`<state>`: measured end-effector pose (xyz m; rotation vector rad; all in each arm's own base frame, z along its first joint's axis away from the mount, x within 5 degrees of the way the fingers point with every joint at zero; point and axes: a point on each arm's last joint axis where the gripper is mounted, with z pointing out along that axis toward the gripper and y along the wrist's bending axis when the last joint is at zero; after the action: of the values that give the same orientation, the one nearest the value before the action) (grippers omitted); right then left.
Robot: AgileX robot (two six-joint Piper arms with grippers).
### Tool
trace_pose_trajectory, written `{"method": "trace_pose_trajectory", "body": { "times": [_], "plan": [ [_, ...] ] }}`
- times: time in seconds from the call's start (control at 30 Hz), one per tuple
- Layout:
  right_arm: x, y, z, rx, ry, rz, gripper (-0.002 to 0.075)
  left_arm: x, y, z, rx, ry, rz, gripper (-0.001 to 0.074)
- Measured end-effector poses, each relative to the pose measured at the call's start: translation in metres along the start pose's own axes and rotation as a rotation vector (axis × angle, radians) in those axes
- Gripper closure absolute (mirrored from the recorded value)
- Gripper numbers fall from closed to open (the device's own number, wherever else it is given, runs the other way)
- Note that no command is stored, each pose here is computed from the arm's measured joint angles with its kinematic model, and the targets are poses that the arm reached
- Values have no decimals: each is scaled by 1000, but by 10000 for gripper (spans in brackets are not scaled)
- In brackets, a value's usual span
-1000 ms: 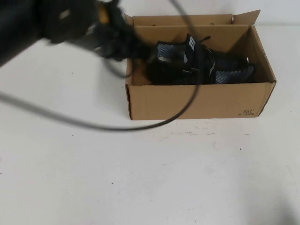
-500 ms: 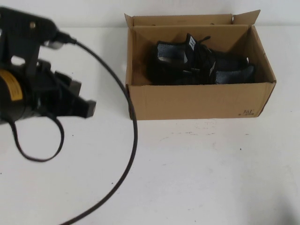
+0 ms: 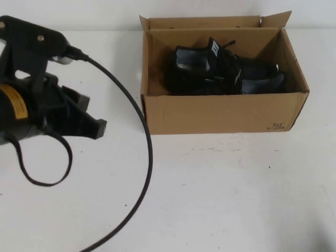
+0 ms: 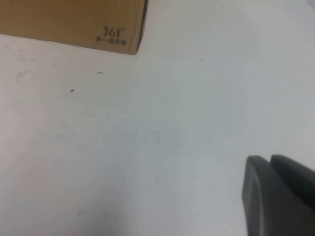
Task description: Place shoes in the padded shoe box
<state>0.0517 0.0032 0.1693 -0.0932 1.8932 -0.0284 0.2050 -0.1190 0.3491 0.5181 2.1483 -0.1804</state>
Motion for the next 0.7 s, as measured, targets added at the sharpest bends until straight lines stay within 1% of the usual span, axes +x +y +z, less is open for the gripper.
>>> {"method": "trace_pose_trajectory", "body": {
  "times": [0.1, 0.17, 0.27, 0.33, 0.43, 0.53, 0.7],
  "plan": [
    [0, 0, 0, 0, 0, 0, 734, 6, -3, 5, 32, -110, 50, 737],
    [0, 0, 0, 0, 0, 0, 734, 18, -2, 6, 59, -189, 66, 737],
    [0, 0, 0, 0, 0, 0, 734, 41, 6, 1, 61, -371, 34, 737],
    [0, 0, 0, 0, 0, 0, 734, 62, 13, -7, 29, -491, 13, 737],
    [0, 0, 0, 0, 0, 0, 734, 92, 19, -25, -29, -650, 32, 737],
    [0, 0, 0, 0, 0, 0, 734, 123, 24, -41, -91, -745, 32, 737],
    [0, 0, 0, 0, 0, 0, 734, 170, 34, -58, -233, -822, -60, 737]
  ]
}}
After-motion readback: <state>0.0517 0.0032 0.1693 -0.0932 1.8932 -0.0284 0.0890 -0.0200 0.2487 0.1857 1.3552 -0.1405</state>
